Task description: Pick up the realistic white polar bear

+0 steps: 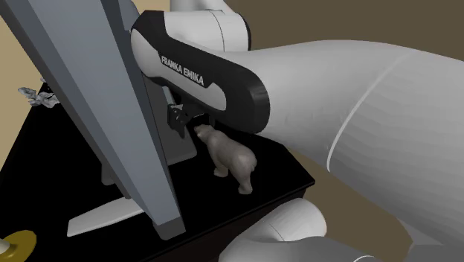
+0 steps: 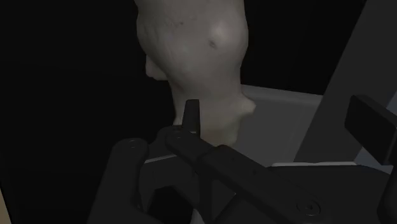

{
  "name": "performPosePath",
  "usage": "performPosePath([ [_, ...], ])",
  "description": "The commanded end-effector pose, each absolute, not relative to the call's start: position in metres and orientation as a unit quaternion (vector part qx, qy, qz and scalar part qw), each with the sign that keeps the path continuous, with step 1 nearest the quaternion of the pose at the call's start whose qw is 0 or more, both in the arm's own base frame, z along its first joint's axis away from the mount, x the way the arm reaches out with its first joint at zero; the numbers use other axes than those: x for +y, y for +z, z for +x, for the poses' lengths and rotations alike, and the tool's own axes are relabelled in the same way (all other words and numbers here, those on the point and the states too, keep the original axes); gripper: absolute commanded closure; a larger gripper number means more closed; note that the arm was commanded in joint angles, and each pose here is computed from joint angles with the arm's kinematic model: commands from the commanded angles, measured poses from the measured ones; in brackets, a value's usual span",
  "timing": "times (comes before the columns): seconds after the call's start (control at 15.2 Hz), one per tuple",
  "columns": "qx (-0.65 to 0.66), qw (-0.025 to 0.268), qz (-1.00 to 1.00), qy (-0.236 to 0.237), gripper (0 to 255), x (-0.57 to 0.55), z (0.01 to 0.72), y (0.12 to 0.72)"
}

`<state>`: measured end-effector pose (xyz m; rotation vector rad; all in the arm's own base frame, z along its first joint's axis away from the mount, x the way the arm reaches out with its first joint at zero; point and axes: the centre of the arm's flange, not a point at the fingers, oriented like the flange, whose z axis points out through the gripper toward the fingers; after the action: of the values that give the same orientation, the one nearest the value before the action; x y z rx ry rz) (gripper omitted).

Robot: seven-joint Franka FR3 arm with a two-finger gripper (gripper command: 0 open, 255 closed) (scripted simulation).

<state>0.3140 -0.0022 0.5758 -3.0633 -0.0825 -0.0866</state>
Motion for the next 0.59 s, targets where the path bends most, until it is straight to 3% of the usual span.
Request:
performPosePath([
  [0.0,-0.027,0.038,-0.999,-0.028,0,-0.002,0.314,0.576],
  [0.2,-0.017,-0.007,-1.0,-0.004,0,-0.02,0.34,0.591],
  [0.53,-0.016,-0.01,-1.0,-0.002,0,-0.021,0.342,0.571],
])
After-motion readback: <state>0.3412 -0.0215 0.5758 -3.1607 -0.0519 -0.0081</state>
